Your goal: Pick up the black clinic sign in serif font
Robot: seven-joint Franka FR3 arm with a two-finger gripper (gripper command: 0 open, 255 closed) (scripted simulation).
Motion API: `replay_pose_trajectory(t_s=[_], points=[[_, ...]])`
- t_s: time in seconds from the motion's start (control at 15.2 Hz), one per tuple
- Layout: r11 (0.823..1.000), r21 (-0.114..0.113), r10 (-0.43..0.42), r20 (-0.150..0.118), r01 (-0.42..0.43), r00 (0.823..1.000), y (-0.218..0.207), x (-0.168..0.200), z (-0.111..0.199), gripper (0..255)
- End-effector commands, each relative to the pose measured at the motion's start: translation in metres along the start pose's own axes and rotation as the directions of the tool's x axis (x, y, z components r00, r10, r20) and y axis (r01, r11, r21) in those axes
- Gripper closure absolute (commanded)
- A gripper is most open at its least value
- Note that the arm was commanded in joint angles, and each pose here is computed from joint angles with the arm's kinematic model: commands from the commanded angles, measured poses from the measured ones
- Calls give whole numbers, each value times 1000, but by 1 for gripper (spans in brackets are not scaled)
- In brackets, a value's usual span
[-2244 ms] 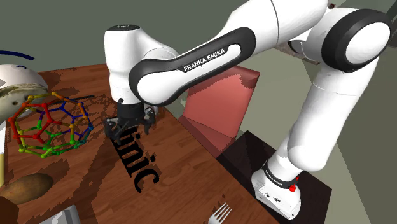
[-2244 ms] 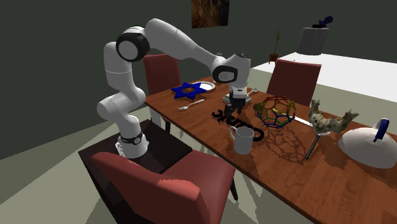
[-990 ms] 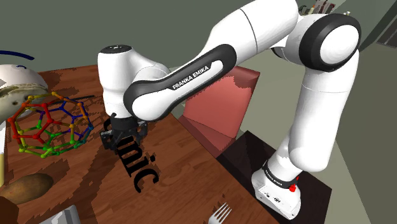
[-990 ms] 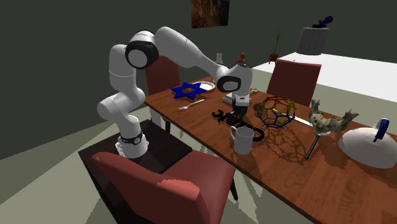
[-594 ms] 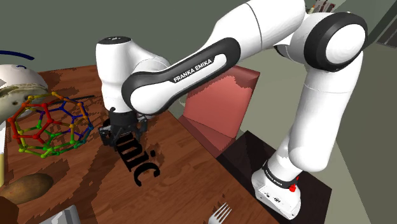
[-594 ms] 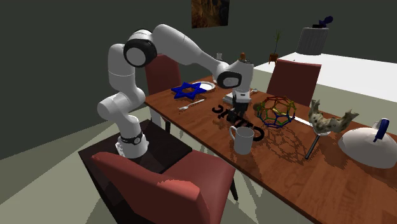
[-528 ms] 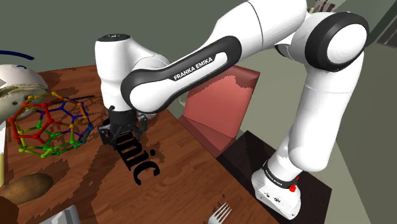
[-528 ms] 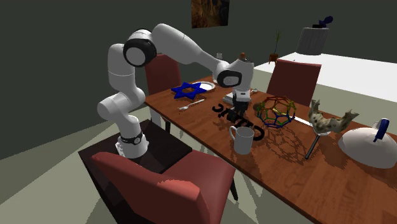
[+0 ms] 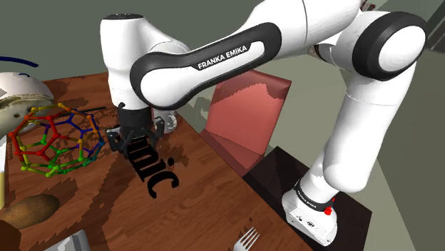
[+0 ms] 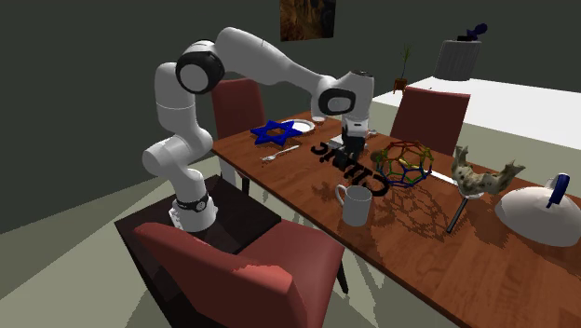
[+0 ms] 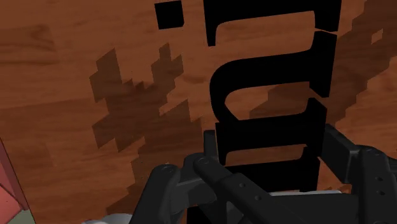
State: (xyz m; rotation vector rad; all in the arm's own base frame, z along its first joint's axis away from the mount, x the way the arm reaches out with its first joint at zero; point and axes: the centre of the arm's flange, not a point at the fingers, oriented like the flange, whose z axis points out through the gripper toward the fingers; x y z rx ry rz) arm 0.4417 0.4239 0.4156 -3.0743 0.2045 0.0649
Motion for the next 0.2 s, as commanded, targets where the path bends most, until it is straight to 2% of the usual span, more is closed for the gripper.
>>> replay_pose_trajectory(t_s=[0.0,0.13], points=[[1000,0,0,0,0,1000,0,-1,-10,255],[1000,0,0,0,0,1000,0,-1,-10,255]])
